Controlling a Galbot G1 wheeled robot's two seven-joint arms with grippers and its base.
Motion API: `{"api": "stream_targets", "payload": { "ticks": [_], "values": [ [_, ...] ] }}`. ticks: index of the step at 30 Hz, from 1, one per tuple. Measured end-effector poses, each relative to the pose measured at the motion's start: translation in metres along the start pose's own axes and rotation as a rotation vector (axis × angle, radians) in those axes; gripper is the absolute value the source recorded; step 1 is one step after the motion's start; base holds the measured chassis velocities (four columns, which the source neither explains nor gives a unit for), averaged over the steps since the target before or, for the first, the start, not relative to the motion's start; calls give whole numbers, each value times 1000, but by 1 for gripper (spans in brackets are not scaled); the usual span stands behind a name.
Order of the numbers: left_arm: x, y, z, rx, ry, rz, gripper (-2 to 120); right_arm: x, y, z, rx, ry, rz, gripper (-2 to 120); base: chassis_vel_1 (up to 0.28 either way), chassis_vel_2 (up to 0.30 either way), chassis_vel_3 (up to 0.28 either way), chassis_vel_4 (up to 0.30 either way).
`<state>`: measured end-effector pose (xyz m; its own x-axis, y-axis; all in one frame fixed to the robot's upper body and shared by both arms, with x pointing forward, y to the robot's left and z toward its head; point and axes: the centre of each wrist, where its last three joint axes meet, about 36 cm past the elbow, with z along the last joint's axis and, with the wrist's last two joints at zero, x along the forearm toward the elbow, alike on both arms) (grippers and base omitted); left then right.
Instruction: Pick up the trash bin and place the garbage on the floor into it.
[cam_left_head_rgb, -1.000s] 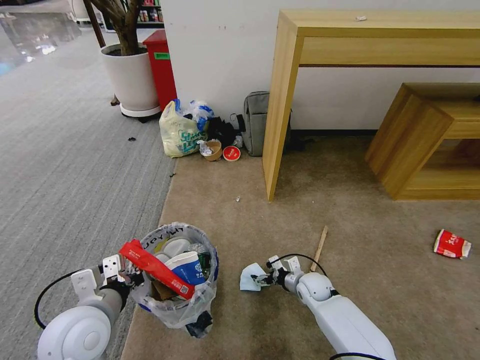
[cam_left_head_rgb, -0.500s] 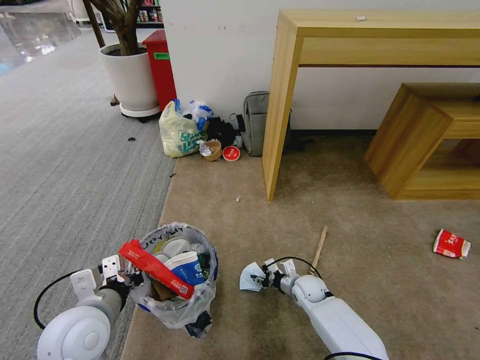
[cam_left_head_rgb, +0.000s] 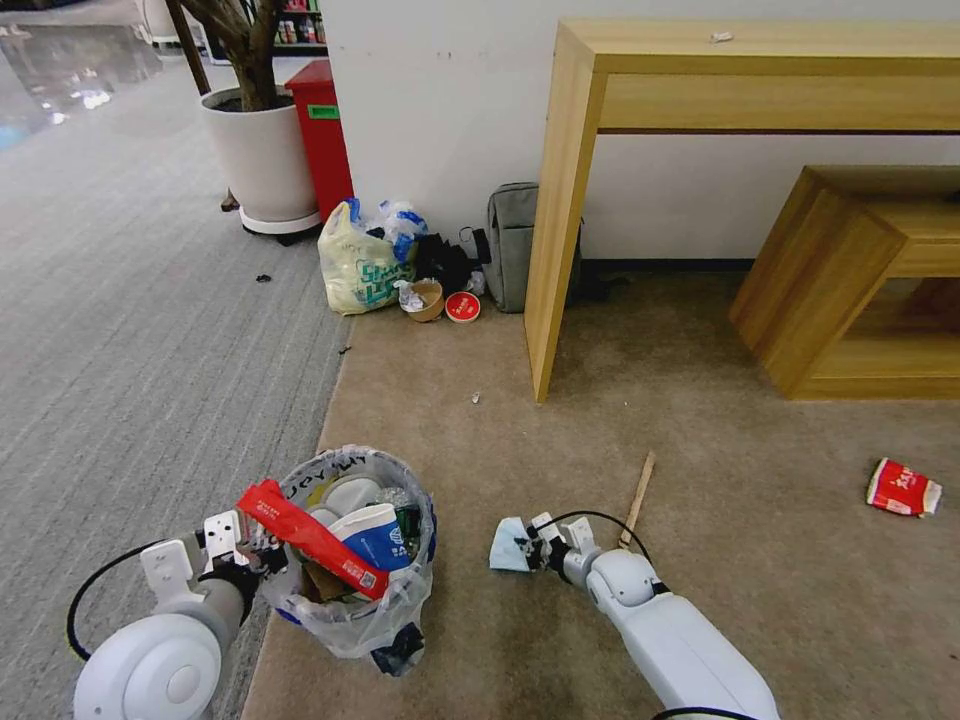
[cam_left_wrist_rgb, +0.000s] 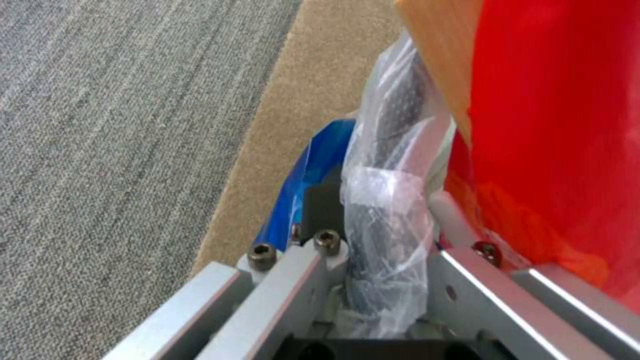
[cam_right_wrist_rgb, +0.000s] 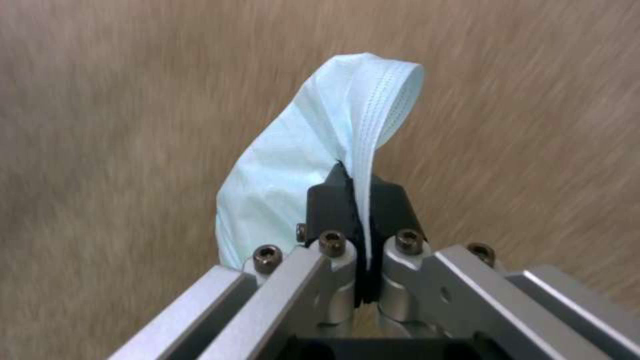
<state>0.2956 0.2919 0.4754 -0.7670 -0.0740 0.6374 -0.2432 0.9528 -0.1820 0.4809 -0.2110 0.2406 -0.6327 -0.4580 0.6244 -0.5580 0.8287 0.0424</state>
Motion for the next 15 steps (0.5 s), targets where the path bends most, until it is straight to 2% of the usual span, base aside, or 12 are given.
{"api": "stream_targets", "payload": {
  "ticks": [3, 5, 7, 8, 10, 11, 14, 15],
  "values": [
    [0, 0, -1, -6, -1, 2, 0, 17, -8, -35, 23, -101, 11, 0, 0, 0, 0, 0],
    [0, 0, -1, -7, -1, 3, 0, 20, -9, -41, 27, -123, 13, 0, 0, 0, 0, 0],
    [-1, 0, 0, -12, 4, 4, 0, 37, -15, -74, 37, -225, 12, 0, 0, 0, 0, 0],
    [-1, 0, 0, -12, 4, 4, 0, 37, -15, -74, 37, -225, 12, 0, 0, 0, 0, 0],
    [-2, 0, 1, -15, 9, 6, 0, 52, -19, -98, 34, -294, 2, 0, 0, 0, 0, 0],
    [-2, 0, 1, -15, 9, 6, 0, 52, -19, -98, 34, -294, 2, 0, 0, 0, 0, 0],
    [-3, -1, 3, -18, 17, 9, 0, 71, -11, -135, 17, -390, -37, 0, 0, 0, 0, 0],
    [-3, -1, 3, -18, 17, 9, 0, 71, -11, -135, 17, -390, -37, 0, 0, 0, 0, 0]
  ]
}}
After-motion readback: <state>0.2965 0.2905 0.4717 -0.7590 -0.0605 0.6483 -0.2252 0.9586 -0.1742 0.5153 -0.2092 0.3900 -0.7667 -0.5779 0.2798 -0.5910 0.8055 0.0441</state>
